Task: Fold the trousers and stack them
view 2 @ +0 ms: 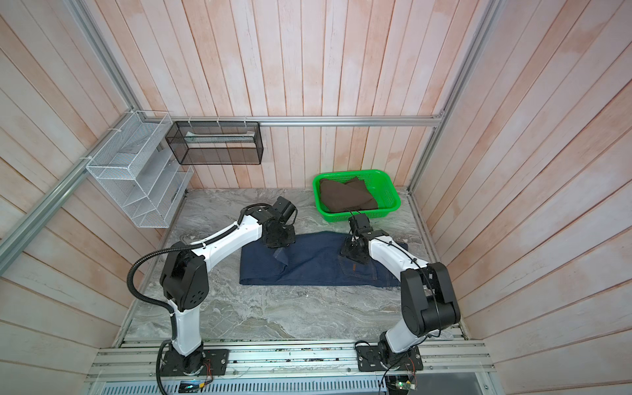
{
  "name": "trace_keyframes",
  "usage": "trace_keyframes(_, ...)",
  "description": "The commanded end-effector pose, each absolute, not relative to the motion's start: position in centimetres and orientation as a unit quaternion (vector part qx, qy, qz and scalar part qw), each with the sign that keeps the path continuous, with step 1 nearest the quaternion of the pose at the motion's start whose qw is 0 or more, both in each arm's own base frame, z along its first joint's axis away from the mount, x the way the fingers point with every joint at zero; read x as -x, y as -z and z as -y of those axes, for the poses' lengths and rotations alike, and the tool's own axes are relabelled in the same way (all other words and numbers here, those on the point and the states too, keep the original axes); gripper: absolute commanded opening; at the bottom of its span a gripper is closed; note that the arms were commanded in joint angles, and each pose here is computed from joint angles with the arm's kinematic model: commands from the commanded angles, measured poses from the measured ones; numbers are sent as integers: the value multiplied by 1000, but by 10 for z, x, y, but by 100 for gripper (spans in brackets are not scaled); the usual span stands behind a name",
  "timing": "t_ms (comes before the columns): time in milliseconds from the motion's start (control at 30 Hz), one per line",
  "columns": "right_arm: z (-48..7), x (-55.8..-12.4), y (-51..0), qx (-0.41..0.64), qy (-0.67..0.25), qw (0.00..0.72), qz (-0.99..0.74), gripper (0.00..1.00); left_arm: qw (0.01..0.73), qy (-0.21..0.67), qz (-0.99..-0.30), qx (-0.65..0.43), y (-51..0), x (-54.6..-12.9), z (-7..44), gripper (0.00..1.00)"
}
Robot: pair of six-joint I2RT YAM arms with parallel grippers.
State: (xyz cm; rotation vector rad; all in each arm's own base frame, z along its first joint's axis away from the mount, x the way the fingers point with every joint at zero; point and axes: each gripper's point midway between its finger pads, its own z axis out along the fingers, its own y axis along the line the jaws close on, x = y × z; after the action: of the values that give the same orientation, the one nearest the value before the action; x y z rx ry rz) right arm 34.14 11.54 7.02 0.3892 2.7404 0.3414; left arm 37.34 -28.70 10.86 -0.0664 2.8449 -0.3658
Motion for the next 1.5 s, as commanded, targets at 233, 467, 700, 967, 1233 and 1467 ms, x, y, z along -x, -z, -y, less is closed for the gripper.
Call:
trace_keyframes(233, -112, -333, -69, -132, -115, 171, -970, 57, 102, 143, -984, 3, -84, -362, 317, 0)
trace_keyframes(467, -112, -335, -73, -133, -116, 174, -969, 57, 104, 137, -985, -11, -94, -358, 323, 0)
trace_keyframes(700, -113, -337, -75, -135, -118, 177, -968, 57, 91, 135, -986, -22, -86, -354, 329, 7)
trace_keyframes(967, -105, -344, -91, -135, -105, 193, -966, 57, 128, 209, -968, -46, -116, -360, 364, 64)
trace_keyframes(1233, -114, -353, -127, -136, -116, 228, -957, 57, 252, 261, -931, -34, -215, -365, 339, 73)
trace_keyframes(1467, -184, -350, -126, -71, -145, 211, -964, 55, 204, 256, -944, 41, -153, -352, 261, 70)
